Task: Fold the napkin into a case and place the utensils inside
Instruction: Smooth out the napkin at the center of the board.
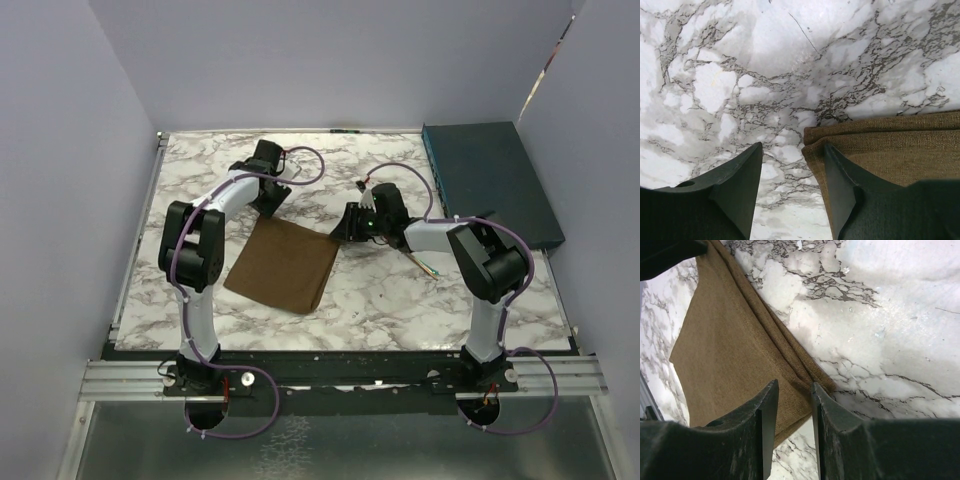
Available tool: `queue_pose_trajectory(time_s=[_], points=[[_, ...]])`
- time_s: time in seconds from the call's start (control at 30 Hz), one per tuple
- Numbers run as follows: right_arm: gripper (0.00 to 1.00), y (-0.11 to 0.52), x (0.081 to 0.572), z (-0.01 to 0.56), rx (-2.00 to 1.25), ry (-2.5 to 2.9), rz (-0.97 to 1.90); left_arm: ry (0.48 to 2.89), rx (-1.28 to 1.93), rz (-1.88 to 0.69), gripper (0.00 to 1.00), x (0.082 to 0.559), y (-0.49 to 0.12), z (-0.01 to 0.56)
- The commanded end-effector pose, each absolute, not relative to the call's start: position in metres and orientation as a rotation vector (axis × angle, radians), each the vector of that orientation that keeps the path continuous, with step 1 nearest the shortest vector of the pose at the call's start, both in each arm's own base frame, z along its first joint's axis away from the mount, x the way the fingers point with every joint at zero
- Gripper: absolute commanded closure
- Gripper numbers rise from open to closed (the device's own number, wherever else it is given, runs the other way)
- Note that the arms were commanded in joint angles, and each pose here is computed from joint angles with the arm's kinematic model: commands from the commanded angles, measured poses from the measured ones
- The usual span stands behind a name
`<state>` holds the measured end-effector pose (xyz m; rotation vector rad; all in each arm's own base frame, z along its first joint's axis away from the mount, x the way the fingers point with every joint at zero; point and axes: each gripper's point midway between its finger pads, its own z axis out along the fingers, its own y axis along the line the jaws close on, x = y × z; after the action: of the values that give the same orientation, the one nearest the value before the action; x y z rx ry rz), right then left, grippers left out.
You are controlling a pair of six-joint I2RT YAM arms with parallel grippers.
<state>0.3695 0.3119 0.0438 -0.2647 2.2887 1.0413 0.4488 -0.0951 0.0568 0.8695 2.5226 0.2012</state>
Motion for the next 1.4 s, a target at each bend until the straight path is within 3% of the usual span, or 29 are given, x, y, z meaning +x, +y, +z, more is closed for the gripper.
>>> queue_pose_trajectory(time_s=[0.0, 0.2, 0.43, 0.57, 0.63, 0.7, 0.8, 0.93, 1.03, 1.27, 1.37], points=[[0.63, 0.308, 0.373, 0.04, -0.302, 2.283, 0.971, 2.469, 0.788, 0.268, 0.46, 0.475, -0.079, 0.077], [0.59, 0.314, 0.352, 0.069, -0.343, 2.215, 0.979, 2.486, 0.736, 0.255, 0.46, 0.481, -0.073, 0.073], [0.53, 0.323, 0.304, 0.064, -0.333, 2.261, 1.093, 2.531, 0.718, 0.209, 0.5, 0.479, -0.074, 0.054], [0.49, 0.324, 0.288, 0.052, -0.367, 2.294, 1.075, 2.517, 0.723, 0.126, 0.49, 0.481, -0.077, 0.079], [0.5, 0.327, 0.281, 0.048, -0.395, 2.301, 1.071, 2.501, 0.745, 0.034, 0.44, 0.482, -0.082, 0.103], [0.54, 0.327, 0.277, 0.047, -0.408, 2.298, 1.07, 2.477, 0.788, -0.05, 0.36, 0.477, -0.09, 0.13], [0.68, 0.324, 0.271, 0.044, -0.401, 2.303, 1.079, 2.424, 0.901, -0.213, 0.26, 0.457, -0.115, 0.162], [0.98, 0.32, 0.268, 0.04, -0.353, 2.313, 1.084, 2.387, 1.084, -0.412, 0.29, 0.409, -0.173, 0.164], [0.99, 0.31, 0.267, 0.039, -0.285, 2.302, 1.05, 2.382, 1.22, -0.537, 0.38, 0.373, -0.217, 0.147], [1.0, 0.281, 0.265, 0.045, -0.178, 2.295, 0.918, 2.333, 1.364, -0.56, 0.35, 0.35, -0.279, 0.117], [1.0, 0.281, 0.262, 0.047, -0.164, 2.28, 0.946, 2.324, 1.331, -0.552, 0.4, 0.348, -0.294, 0.108]])
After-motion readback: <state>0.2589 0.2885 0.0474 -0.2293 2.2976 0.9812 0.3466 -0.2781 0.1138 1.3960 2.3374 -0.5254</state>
